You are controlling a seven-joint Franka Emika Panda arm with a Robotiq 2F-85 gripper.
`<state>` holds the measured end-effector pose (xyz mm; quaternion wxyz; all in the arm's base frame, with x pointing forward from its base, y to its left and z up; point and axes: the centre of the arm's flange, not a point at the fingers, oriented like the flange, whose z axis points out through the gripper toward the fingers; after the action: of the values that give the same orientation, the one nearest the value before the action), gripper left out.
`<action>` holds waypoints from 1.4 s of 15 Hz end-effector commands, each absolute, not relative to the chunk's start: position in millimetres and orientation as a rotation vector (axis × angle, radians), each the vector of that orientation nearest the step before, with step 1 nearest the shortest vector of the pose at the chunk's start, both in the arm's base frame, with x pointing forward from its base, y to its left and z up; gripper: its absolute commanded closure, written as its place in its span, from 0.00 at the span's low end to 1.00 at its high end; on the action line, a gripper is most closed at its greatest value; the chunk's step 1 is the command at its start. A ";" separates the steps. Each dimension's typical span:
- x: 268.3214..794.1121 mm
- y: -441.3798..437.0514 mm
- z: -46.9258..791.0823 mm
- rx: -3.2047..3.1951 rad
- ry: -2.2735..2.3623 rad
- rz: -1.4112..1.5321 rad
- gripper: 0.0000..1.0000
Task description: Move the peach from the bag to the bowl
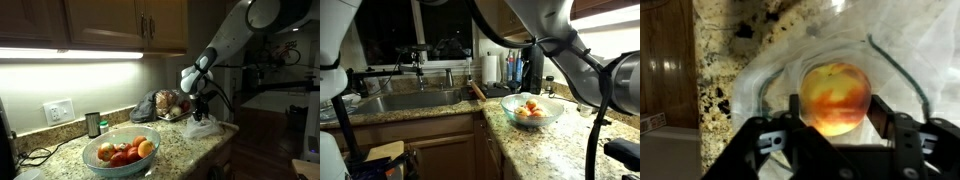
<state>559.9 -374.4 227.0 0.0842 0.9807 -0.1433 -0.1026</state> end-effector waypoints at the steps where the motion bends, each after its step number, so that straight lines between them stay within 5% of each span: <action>1: 556.8 -374.4 229.7 2.912 -0.454 -0.300 0.57; 10: 558.6 -373.2 233.4 2.907 -0.457 -0.295 0.58; 11: 558.9 -372.8 233.0 2.906 -0.459 -0.299 0.25; 14: 559.5 -371.0 232.5 2.907 -0.459 -0.302 0.01; 21: 565.4 -357.9 232.4 2.910 -0.433 -0.308 0.00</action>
<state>566.7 -366.4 228.6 0.0860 0.9814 -0.1398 -0.0999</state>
